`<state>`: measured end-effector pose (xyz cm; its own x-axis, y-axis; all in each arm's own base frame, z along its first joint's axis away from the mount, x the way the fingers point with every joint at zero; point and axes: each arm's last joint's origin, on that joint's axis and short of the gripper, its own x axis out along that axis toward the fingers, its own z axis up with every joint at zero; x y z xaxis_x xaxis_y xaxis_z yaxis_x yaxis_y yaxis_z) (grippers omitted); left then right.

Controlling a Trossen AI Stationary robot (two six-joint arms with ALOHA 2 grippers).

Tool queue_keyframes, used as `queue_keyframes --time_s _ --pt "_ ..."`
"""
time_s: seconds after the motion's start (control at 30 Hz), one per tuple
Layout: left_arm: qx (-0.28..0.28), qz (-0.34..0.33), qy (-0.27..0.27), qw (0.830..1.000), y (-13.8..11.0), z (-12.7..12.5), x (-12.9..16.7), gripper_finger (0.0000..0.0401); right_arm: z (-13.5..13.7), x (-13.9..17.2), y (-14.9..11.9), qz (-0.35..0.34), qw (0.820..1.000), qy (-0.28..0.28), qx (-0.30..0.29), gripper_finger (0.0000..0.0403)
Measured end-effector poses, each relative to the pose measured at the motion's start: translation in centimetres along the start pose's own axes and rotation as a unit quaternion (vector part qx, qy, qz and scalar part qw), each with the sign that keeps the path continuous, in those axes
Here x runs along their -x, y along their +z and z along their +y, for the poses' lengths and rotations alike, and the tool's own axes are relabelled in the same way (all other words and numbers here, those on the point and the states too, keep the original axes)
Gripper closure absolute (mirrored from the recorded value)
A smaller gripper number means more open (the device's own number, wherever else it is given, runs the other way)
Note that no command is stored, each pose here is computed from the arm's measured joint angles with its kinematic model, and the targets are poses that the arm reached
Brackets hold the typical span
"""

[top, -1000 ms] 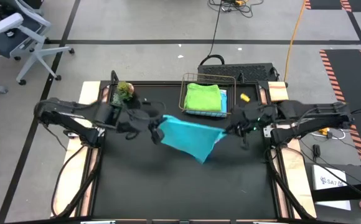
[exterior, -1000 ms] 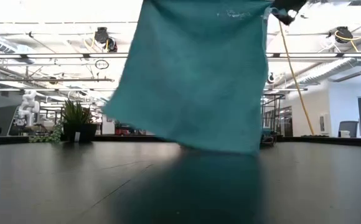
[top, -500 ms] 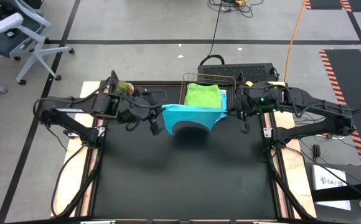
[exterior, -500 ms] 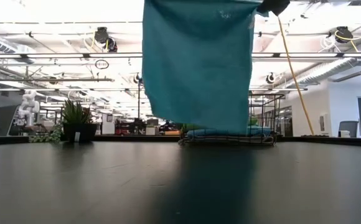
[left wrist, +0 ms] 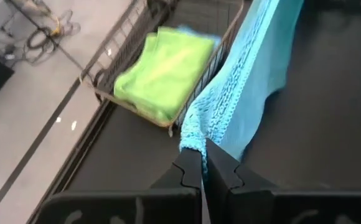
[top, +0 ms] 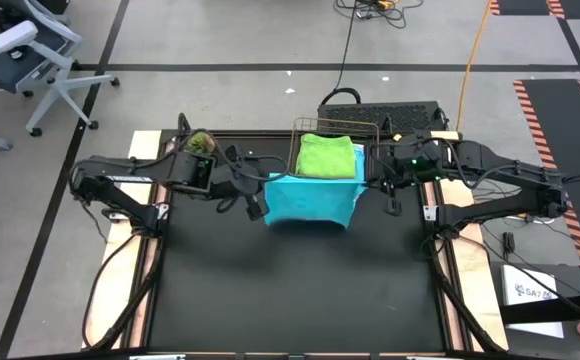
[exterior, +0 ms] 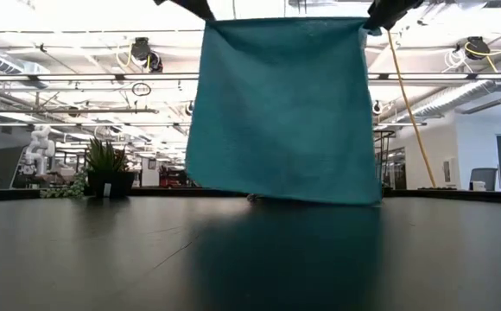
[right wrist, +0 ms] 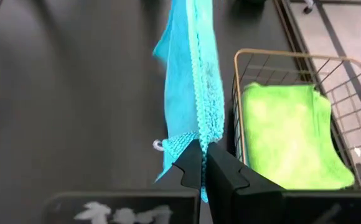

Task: Fold microfiber towels
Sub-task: Fold the blue towel

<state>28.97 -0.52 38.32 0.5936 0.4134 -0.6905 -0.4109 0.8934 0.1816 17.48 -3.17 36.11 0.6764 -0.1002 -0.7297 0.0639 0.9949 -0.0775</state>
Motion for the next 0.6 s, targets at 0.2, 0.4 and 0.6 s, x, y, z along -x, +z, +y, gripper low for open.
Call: queue_keyframes --time_s 0.2,0.4,0.6 --pt "-0.005 0.026 0.000 1.000 -0.8 -0.1 -1.7 0.0401 0.0 0.0 0.0 0.002 1.000 -0.005 0.014 0.0403" --pt "0.003 0.022 0.007 1.000 -0.6 0.5 -2.1 0.0401 -0.4 0.0 -0.2 0.012 0.999 -0.030 0.030 0.0403" --pt "0.000 0.022 0.012 1.000 -0.4 1.3 -2.4 0.0401 -1.4 0.1 -0.4 0.019 0.998 -0.049 0.032 0.0403"
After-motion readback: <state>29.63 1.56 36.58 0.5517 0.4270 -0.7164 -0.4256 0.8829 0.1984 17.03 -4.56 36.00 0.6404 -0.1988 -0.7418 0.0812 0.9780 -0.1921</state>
